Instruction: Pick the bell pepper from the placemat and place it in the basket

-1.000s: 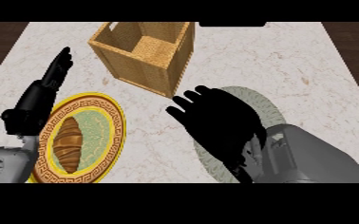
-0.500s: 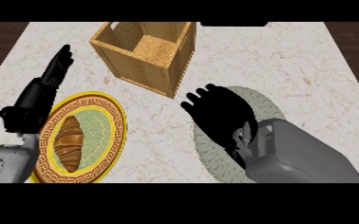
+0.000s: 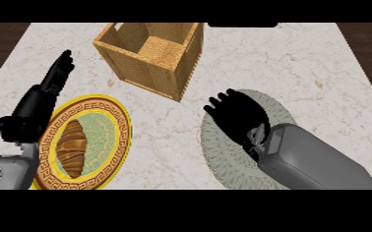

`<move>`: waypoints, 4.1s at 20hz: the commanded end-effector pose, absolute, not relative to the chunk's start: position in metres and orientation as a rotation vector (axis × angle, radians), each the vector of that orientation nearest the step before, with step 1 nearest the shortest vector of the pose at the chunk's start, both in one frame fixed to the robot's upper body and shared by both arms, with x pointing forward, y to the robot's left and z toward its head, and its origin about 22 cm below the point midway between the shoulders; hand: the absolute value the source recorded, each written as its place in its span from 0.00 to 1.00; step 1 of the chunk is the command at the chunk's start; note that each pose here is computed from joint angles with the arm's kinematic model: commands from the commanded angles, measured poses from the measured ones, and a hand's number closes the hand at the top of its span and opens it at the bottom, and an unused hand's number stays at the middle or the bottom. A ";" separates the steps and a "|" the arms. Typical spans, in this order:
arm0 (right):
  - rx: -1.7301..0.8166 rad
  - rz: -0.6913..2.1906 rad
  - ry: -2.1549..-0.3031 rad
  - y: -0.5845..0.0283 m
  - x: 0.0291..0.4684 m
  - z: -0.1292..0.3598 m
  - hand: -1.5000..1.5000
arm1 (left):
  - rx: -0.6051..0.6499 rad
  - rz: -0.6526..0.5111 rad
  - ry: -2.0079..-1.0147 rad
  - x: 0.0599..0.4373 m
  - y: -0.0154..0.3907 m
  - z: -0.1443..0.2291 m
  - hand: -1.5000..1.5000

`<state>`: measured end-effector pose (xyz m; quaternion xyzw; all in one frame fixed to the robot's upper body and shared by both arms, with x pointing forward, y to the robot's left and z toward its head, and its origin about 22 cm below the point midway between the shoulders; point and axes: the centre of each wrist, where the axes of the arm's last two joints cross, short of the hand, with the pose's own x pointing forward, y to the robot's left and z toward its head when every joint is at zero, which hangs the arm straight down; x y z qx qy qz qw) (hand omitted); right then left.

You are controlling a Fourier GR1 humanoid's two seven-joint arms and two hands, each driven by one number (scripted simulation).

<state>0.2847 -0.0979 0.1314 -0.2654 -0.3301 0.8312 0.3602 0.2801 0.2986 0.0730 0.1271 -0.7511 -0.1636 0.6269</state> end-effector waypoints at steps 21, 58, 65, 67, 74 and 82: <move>-0.660 2.115 -0.951 -0.136 0.290 0.048 0.00 | 0.290 -0.393 -1.717 0.283 0.295 0.063 0.50; -0.911 1.545 -0.896 -0.207 0.350 0.025 1.00 | 0.315 -0.355 -1.719 0.283 0.295 0.074 0.50; -1.161 0.989 -0.859 -0.229 0.360 0.047 1.00 | 0.311 -0.368 -1.713 0.282 0.290 0.072 0.50; -1.216 0.854 -0.997 -0.244 0.362 0.068 1.00 | 0.303 -0.366 -1.707 0.281 0.308 0.068 0.50; -1.043 0.462 -1.560 -0.189 0.366 0.162 1.00 | 0.311 -0.366 -1.712 0.286 0.300 0.081 0.50; -0.897 0.481 -1.790 -0.163 0.354 0.274 1.00 | 0.274 -0.369 -1.707 0.292 0.288 0.077 0.50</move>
